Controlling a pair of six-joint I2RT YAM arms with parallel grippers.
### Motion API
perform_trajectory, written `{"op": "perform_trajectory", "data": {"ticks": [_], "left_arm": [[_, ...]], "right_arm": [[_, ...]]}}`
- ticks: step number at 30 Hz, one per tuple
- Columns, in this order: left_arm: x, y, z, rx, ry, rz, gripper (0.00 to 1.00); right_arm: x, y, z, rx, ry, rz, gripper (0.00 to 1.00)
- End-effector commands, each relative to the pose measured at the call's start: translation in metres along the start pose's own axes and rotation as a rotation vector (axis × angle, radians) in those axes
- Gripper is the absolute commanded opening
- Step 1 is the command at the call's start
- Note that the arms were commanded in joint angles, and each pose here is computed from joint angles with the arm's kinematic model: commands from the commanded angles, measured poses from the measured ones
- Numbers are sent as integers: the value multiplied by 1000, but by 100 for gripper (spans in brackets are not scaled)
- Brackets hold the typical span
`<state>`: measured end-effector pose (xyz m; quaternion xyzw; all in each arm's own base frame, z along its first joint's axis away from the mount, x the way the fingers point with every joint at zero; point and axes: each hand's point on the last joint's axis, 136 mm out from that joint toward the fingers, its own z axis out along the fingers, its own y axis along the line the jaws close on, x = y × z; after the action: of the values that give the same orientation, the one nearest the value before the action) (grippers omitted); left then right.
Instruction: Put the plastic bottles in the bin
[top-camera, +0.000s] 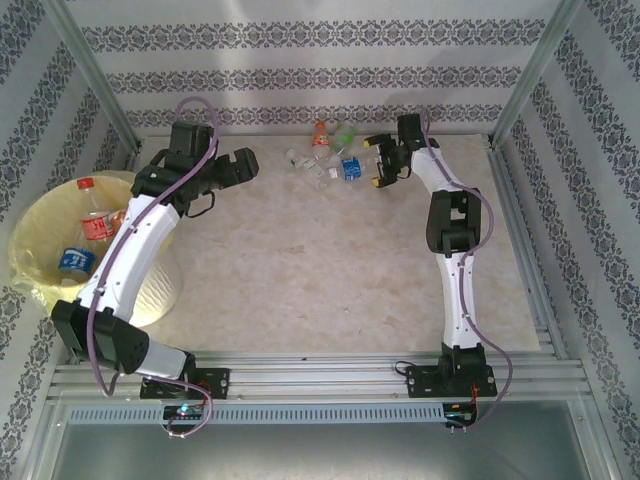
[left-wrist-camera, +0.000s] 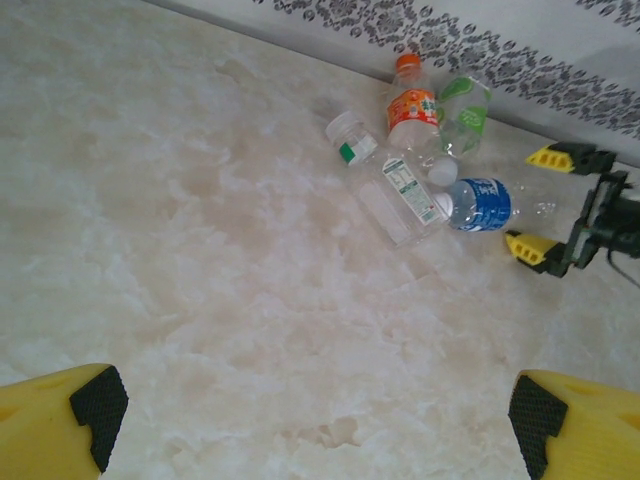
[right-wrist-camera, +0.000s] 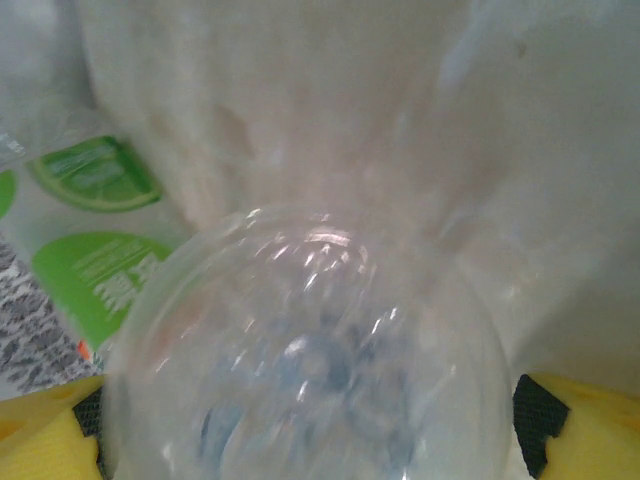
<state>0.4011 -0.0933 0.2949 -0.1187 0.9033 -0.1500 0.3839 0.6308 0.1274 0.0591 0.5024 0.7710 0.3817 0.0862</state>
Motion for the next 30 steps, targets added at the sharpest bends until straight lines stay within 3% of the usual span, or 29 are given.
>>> {"op": "perform_trajectory", "data": {"ticks": [1,11,24,30], "left_arm": [[-1,1,4,-24,9,31,100],[3,-11,16,42,42,38,100],[26,-57,34,262,55,164,100],[63,-117,40,528,97,367,100]], "right_arm": [[-1,-20,24,25,60,105,96],[7,-2,1,-103,62,18,51],[64,-31,-92,-190,9,-220,46],[102,-44,-133,-221,-16,-378,46]]}}
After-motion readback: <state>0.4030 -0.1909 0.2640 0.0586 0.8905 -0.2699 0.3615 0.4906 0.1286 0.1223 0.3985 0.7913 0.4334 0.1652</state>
